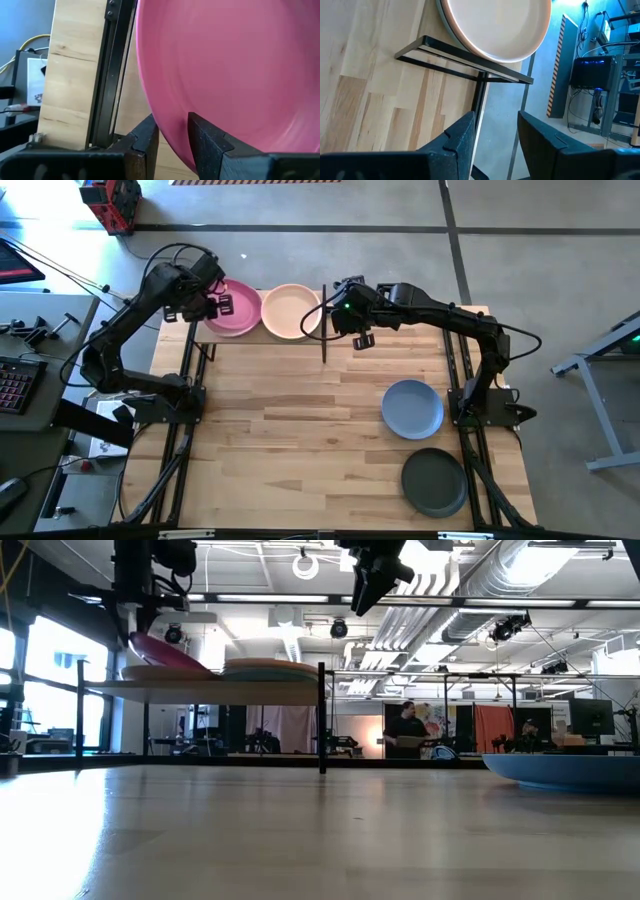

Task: Place and stack plates onto a shelf
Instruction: Stack the pink plate on top of the light pink plate on the shelf

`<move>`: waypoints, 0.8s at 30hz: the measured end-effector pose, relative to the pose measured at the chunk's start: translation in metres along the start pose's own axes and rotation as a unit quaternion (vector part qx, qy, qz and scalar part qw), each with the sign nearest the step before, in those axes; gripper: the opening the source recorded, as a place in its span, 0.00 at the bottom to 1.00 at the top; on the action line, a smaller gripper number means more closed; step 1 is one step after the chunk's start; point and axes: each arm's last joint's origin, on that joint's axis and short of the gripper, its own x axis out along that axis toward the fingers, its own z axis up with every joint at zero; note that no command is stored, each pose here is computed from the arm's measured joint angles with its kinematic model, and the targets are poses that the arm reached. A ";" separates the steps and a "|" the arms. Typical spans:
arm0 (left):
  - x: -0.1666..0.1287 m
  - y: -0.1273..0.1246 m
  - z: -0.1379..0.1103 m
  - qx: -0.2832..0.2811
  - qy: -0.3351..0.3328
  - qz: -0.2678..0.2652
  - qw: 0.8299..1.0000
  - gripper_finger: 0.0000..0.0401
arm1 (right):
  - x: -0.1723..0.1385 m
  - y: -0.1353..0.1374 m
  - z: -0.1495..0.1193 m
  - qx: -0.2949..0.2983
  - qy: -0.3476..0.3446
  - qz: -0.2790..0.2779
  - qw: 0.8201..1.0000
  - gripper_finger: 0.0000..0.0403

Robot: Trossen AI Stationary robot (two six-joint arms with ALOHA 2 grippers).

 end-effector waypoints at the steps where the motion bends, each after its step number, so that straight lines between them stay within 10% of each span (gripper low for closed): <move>1: 0.002 -0.001 0.001 0.001 0.003 0.003 1.000 0.22 | 0.000 0.000 0.000 0.000 0.000 0.000 1.000 0.33; 24: 0.012 -0.007 0.001 0.040 0.049 0.020 0.998 0.27 | 0.000 0.000 0.000 0.000 0.000 0.000 1.000 0.33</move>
